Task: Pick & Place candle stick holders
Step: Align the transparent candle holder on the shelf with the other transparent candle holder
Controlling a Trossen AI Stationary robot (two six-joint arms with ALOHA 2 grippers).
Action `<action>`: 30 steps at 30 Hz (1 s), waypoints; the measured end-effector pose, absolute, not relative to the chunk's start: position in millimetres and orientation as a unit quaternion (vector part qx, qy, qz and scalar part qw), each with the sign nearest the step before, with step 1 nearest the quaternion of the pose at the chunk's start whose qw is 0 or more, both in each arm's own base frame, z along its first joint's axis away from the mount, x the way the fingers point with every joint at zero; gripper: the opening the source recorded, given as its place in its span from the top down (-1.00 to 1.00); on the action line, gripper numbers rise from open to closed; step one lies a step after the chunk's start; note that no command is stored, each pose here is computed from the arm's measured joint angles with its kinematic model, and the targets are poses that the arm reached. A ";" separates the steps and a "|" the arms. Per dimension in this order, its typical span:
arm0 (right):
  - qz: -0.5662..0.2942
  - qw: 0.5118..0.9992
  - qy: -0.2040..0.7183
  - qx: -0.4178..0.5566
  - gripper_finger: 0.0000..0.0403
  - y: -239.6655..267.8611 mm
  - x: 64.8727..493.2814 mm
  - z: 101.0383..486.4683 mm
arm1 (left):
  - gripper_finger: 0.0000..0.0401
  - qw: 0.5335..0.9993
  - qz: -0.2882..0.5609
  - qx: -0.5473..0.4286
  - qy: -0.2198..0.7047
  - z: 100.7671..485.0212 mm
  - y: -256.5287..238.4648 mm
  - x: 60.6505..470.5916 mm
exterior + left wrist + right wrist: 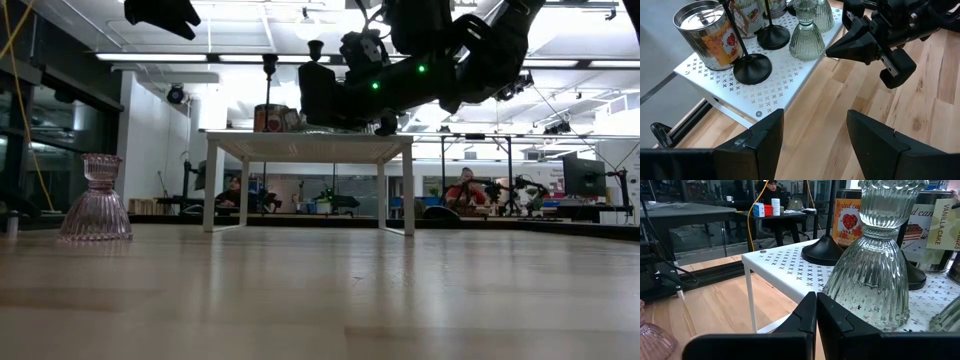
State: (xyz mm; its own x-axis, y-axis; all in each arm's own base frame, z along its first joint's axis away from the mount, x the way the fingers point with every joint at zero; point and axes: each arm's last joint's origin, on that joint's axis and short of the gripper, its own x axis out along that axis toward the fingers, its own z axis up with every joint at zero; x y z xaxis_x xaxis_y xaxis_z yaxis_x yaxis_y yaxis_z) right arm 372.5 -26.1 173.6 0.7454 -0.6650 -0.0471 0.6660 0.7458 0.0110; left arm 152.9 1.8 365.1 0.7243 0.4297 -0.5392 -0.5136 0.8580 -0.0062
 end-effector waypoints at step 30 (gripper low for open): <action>-0.380 0.925 0.020 0.012 0.99 -37.9 371.0 173.9 | -0.06 0.925 0.254 -0.078 0.270 365.1 1.8 152.9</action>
